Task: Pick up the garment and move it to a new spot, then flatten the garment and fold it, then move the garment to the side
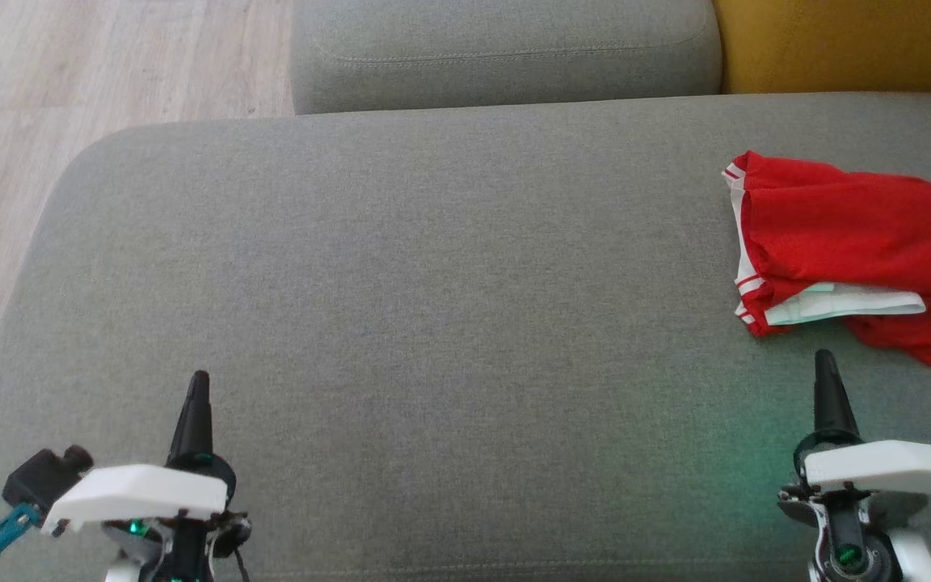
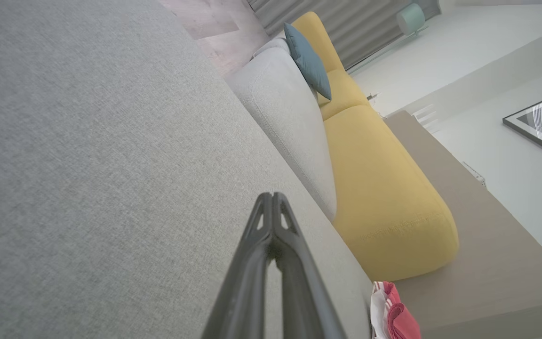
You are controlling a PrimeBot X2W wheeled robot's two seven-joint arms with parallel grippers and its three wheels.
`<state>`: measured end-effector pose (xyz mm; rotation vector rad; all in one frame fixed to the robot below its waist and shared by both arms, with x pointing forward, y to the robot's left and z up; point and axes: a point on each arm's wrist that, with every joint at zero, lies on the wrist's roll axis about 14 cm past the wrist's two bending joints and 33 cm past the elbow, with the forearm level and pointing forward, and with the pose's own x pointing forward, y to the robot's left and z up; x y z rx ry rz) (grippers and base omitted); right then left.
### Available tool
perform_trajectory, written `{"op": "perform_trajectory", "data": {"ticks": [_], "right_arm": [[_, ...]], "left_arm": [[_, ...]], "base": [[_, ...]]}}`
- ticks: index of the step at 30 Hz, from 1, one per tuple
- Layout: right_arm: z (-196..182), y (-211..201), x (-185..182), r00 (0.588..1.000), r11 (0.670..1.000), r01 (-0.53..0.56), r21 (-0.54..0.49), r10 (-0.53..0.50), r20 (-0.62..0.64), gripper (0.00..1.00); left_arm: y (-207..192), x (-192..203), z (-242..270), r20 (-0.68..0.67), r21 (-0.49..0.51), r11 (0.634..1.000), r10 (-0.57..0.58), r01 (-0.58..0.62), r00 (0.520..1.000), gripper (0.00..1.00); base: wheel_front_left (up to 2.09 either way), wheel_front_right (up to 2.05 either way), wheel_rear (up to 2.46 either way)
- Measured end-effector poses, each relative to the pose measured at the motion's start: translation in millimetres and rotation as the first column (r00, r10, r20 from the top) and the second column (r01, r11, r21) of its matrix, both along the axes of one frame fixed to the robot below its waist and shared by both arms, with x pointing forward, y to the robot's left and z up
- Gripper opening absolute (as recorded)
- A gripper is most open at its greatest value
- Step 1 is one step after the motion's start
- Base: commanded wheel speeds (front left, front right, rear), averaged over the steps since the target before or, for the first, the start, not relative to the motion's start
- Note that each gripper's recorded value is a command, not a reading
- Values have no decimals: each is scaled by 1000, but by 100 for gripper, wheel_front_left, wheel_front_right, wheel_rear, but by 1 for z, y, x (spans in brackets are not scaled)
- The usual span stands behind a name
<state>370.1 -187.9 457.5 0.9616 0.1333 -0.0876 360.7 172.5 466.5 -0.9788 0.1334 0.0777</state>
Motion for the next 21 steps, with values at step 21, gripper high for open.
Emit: {"op": "perform_trajectory", "data": {"ticks": [21], "right_arm": [[3,-7,0,999,975,41,220,-42,-1,0]], "left_arm": [[4,3,-1,-9,-219,976,16,-18,1000,0]], "base": [[0,0,0]]}}
